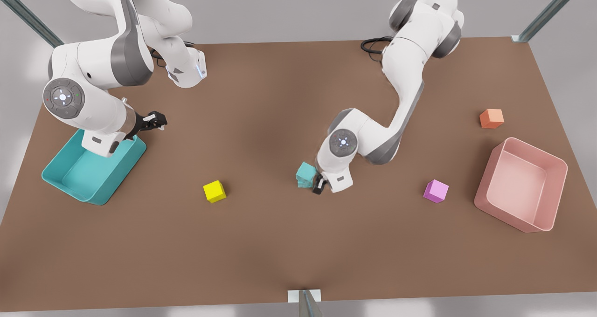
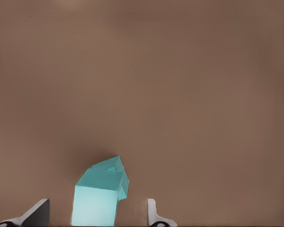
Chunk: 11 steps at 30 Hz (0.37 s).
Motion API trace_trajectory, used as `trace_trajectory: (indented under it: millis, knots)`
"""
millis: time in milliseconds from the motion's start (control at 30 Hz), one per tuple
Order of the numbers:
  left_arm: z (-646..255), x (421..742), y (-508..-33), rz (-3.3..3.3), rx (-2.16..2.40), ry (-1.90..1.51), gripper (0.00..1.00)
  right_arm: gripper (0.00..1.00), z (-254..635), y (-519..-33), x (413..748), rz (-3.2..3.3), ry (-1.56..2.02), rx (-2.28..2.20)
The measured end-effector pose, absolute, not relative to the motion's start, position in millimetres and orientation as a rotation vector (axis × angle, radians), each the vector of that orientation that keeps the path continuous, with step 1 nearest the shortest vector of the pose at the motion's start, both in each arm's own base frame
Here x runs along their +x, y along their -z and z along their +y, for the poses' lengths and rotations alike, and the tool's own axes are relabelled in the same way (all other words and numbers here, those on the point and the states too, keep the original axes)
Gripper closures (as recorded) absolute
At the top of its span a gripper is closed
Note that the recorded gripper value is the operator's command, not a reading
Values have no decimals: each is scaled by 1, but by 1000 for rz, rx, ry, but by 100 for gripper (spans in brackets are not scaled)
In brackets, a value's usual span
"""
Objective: Stack the two blue cubes on top of each other
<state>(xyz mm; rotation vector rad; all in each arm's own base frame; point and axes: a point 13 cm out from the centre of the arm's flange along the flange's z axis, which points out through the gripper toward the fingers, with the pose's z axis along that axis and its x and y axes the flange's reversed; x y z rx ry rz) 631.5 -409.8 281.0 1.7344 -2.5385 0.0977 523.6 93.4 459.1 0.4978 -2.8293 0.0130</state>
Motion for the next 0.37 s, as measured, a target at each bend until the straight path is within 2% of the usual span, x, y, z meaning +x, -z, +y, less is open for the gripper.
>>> trace_trajectory:
  millis: [33, 100, 133, 167, 233, 367]
  knots:
    - [-348, 661, -319, -2565, 1775, -79, 0, 0, 93, -459, 524, -2829, -13, 497]
    - [-219, 689, -366, -2627, 1790, 53, 0, 0, 93, -458, 524, -2828, -13, 497]
    - [-172, 680, -388, -2662, 1742, 132, 0, 0, 94, -458, 524, -2827, -13, 497]
    - [-141, 647, -410, -2698, 1661, 216, 0, 0, 93, -458, 524, -2827, -13, 496]
    - [-97, 611, -445, -2738, 1542, 258, 0, 0, 93, -458, 524, -2827, -13, 496]
    - [-84, 576, -451, -2769, 1183, 250, 0, 0, 93, -458, 523, -2827, -14, 496]
